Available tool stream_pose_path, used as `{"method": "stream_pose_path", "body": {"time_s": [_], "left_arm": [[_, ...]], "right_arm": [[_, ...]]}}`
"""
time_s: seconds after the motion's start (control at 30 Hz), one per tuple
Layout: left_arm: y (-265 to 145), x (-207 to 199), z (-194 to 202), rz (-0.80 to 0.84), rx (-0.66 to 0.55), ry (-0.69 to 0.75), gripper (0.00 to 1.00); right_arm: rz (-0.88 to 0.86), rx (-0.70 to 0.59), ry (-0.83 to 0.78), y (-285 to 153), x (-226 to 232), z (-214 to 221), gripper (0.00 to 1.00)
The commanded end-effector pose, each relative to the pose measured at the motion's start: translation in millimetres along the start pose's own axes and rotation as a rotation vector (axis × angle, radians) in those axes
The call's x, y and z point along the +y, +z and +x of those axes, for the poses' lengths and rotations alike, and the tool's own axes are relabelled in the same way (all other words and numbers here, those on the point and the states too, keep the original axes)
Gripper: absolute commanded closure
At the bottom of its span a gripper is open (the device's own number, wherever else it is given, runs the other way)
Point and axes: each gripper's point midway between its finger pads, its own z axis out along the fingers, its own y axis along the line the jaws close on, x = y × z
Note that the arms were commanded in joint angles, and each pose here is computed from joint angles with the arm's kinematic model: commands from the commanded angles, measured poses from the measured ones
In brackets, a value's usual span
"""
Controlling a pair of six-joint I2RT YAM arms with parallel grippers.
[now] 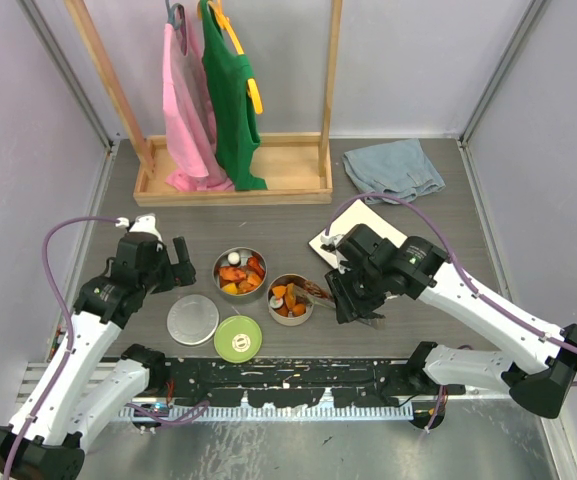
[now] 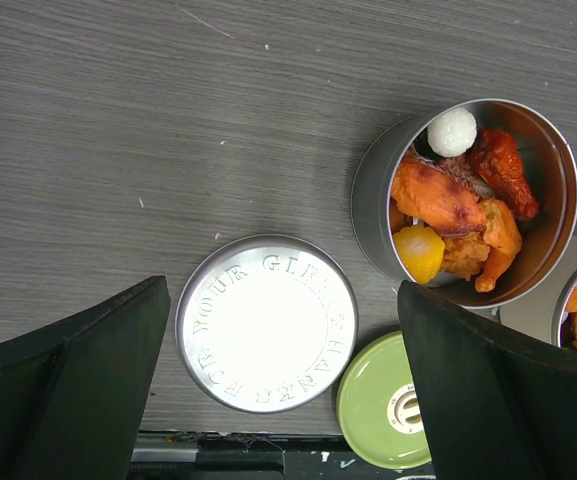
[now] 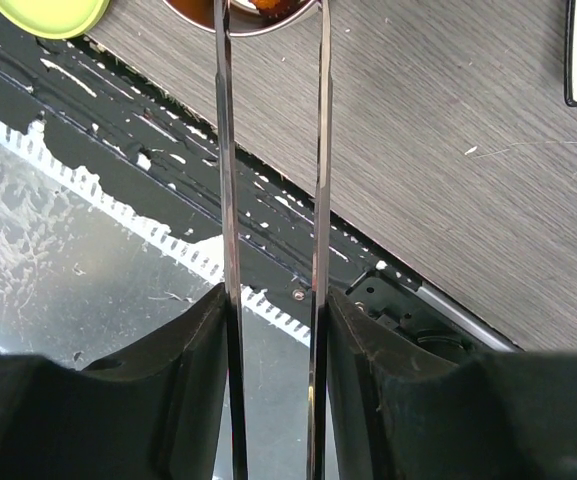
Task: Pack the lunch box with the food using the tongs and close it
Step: Place the fake food in the packing box.
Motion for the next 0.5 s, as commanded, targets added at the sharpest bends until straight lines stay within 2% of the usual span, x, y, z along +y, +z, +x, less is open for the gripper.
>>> {"method": "stream_pose_path", "body": {"time_s": [0.0,0.27,0.47], "left_arm": [[-1,-5,-12,0.024,-0.042,0.008,0.02],[0,-5,-11,0.024,-0.04,0.009,0.02],[0,-6,-11,0.024,-0.034,0.011,0.02]], "right_arm": [[-0.008,-0.079,-0.007,-13,5,-16,0.55],[0.0,-0.081,-0.003,-13,4,-15,0.54],[-0.014,-0.141,-0.008,-22,7,-26,0.56]]}}
